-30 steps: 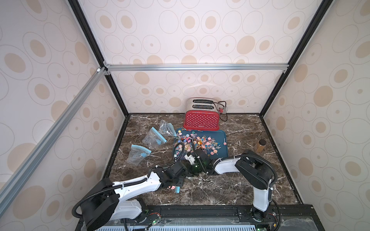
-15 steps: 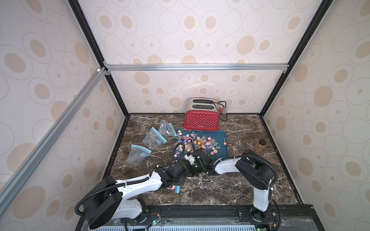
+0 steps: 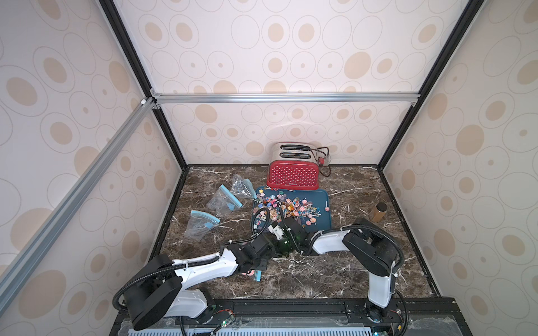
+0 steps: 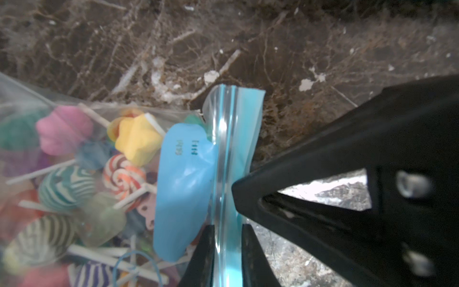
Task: Pour candies out of the ziploc bag
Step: Open the ziploc bag at the center of the board.
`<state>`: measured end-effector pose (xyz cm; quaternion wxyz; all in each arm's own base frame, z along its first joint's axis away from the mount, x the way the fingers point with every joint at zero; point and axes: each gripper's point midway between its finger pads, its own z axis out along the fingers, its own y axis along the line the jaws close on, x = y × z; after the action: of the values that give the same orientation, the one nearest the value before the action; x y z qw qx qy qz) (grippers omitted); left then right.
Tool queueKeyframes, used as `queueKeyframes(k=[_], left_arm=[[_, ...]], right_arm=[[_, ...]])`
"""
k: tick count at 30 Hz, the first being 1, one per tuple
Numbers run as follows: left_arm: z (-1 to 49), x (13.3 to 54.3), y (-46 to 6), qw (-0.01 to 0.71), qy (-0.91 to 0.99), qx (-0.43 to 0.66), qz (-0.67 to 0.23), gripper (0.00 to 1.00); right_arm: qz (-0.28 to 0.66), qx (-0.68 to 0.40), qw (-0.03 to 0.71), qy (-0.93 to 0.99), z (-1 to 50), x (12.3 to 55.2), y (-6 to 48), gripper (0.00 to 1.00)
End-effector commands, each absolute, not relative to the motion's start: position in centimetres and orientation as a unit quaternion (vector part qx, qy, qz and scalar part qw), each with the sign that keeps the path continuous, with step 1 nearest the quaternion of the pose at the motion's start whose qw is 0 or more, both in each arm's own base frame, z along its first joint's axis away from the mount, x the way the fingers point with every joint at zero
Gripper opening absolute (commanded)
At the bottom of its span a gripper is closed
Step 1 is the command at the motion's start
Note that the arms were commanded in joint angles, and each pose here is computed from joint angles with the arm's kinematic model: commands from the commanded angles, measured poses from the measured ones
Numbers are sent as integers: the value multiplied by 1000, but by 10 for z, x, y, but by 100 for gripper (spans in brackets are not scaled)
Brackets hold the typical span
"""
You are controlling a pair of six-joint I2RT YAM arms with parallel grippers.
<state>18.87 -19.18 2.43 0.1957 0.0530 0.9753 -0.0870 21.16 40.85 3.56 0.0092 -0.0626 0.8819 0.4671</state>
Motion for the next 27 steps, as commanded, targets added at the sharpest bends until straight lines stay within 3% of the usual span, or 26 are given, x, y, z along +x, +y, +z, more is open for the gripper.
queueKeyframes(k=[1,6,11,19,23,27], left_arm=[[25,190,-190,200,976,50,-73,21],[26,190,-187,201,976,49,-65,15],[27,190,-185,201,976,50,-63,1],[29,190,-183,204,976,53,-59,0],[36,191,-181,215,973,52,-61,0],[42,192,-179,222,972,52,-58,0]], right_arm=[[483,-71,9,873,50,205,414,0],[482,-72,9,873,49,205,414,0],[480,-71,7,874,47,205,414,0],[478,-75,6,875,48,205,414,0],[471,-85,9,878,47,203,410,23],[464,-88,8,881,43,201,407,29]])
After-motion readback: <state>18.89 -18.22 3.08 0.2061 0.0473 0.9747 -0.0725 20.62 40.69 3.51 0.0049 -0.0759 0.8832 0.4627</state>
